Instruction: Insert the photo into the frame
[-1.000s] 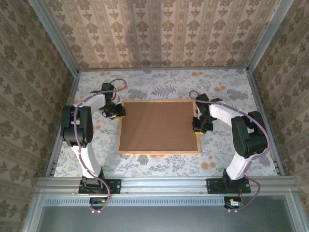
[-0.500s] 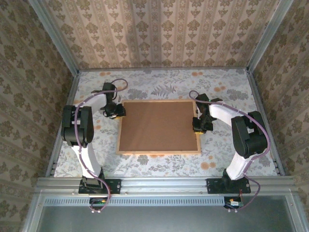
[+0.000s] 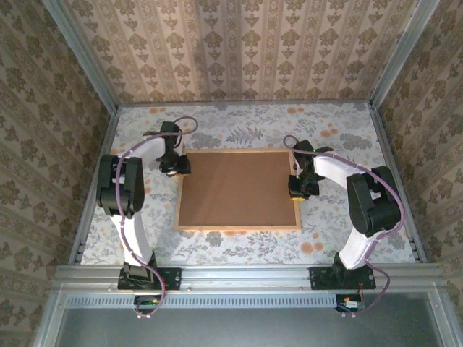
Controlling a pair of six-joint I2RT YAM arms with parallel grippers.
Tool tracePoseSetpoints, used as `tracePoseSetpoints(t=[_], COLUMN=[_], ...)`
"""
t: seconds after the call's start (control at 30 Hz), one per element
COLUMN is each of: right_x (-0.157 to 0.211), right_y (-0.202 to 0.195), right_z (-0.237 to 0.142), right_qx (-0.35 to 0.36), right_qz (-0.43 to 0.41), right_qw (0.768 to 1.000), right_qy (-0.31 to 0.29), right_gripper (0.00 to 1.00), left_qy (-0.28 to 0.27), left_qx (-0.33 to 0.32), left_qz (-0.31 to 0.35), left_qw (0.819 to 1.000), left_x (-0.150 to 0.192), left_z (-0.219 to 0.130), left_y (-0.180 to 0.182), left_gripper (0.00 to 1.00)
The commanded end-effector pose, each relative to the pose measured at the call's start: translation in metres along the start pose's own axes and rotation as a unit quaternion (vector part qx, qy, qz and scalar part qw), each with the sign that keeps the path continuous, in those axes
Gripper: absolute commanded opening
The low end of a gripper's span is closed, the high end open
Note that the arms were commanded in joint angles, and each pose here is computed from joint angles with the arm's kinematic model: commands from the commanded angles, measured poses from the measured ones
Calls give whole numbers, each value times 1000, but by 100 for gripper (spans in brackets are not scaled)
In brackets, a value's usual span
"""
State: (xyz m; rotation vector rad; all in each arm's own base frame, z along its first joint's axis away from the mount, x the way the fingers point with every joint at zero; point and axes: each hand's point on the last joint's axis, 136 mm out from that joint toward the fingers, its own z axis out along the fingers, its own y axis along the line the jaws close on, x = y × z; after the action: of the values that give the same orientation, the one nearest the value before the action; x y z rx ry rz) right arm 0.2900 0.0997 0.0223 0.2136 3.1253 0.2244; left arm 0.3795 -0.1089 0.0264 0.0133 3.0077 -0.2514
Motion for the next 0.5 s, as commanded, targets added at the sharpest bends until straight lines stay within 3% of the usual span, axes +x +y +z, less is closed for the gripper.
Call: tracePoseSetpoints(t=[0.0, 0.47], right_x=[-4, -6], right_y=[1, 2], right_z=[13, 13], right_qx=[10, 8], right_qz=[-5, -5], right_qw=[1000, 1000], right_qy=[-1, -1], right_gripper=[9, 9], left_qy=[82, 90], left_qx=[2, -13], left_qz=[34, 36], left_qw=[996, 995], left_x=[38, 36], left_z=[42, 46], left_y=[-13, -24], left_gripper=[33, 33])
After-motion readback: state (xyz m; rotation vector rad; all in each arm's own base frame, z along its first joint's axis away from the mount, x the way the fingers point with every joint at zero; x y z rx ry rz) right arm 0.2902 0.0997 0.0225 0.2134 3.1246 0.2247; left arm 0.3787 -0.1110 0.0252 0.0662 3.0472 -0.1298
